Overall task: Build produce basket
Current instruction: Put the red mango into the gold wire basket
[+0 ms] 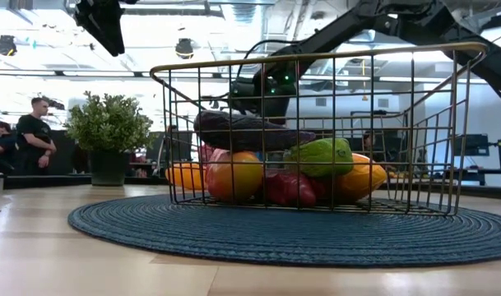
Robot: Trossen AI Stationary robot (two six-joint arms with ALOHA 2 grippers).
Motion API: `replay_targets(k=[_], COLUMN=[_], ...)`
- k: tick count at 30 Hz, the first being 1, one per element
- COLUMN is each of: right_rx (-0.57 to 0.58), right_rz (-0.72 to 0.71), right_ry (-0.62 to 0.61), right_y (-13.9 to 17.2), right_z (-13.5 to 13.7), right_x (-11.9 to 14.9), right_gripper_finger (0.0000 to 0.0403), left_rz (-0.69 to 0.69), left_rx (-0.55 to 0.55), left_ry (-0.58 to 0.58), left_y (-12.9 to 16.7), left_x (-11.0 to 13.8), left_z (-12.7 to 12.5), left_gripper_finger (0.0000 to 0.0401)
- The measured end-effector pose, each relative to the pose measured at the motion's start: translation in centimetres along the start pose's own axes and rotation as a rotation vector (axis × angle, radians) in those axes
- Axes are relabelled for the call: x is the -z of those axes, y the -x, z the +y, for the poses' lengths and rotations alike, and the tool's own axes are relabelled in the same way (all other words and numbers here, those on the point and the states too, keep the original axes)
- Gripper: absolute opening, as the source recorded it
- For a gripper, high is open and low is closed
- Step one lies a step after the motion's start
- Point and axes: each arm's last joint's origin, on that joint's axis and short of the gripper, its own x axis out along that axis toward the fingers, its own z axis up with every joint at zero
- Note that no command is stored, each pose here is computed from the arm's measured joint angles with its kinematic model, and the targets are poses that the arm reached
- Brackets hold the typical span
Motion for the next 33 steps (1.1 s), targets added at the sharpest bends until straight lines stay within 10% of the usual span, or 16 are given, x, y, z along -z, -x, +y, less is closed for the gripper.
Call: replay_targets(k=[9,23,33], right_rx=[0.037,0.046,-0.012], right_rz=[0.039,0.095,0.084], right_ry=[-0.008,-0.018,0.168], right_y=[0.1,1.2,11.5], right_z=[-0.5,-0.5,3.9], right_x=[0.2,0.5,0.3], right_gripper_finger=[0.0217,0.0215,0.0214], left_rz=[-0.001,-0.001,-0.001], left_rx=[0.001,0.001,0.001], left_ry=[0.008,0.009,0.008], left_y=[0.0,0.0,0.0], left_x=[0.0,0.0,0.0], left_z=[0.0,0.0,0.0], left_gripper_finger=[0.0212,0.0212,0.0212])
